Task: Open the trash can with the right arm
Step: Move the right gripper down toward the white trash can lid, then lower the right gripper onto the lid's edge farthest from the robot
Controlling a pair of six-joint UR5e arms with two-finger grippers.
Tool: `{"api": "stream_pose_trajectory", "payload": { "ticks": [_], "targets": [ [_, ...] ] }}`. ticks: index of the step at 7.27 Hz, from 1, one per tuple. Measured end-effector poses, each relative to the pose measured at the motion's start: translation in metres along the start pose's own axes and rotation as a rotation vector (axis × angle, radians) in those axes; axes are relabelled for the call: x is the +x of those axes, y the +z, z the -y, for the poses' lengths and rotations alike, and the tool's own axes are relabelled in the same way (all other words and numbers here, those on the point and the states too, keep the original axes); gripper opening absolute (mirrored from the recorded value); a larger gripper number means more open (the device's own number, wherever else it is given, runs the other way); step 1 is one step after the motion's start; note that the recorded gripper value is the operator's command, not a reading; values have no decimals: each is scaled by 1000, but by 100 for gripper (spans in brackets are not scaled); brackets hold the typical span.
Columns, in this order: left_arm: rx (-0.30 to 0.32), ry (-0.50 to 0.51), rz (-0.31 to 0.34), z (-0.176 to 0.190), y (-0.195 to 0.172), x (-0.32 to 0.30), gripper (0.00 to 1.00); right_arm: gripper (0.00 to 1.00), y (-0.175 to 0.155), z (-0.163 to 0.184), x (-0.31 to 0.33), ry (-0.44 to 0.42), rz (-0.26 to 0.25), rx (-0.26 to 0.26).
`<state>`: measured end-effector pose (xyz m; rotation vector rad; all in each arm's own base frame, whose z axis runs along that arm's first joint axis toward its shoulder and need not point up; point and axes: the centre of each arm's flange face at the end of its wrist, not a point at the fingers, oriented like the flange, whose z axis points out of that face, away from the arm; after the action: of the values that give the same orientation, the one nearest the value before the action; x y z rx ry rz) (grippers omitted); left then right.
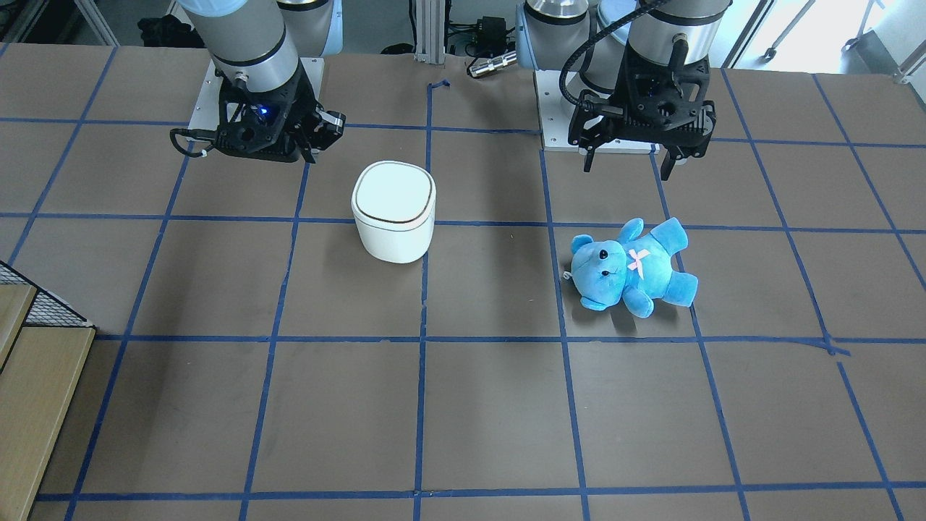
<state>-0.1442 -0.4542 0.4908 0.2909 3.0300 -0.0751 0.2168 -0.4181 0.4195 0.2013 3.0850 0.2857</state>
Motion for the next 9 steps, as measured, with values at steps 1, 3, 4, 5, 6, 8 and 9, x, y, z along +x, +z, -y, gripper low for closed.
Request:
{"api": "stream_pose_trajectory", "payload": {
  "ticks": [1,3,4,5,6,8,9],
  "targets": [
    [0,0,0,0,0,0,100,0,20,-5,-11,11,5,12],
    [0,0,0,0,0,0,100,0,57,-16,-24,14,13,16],
    [0,0,0,0,0,0,100,0,72,-19,-25,13,25,8],
    [0,0,0,0,0,0,100,0,84,-22,-26,11,33,-2],
    [0,0,0,0,0,0,100,0,93,-25,-26,11,37,-9],
    [0,0,0,0,0,0,100,0,102,-27,-26,8,45,-17],
    [0,0,0,0,0,0,100,0,103,-28,-27,6,53,-22]
  ]
}}
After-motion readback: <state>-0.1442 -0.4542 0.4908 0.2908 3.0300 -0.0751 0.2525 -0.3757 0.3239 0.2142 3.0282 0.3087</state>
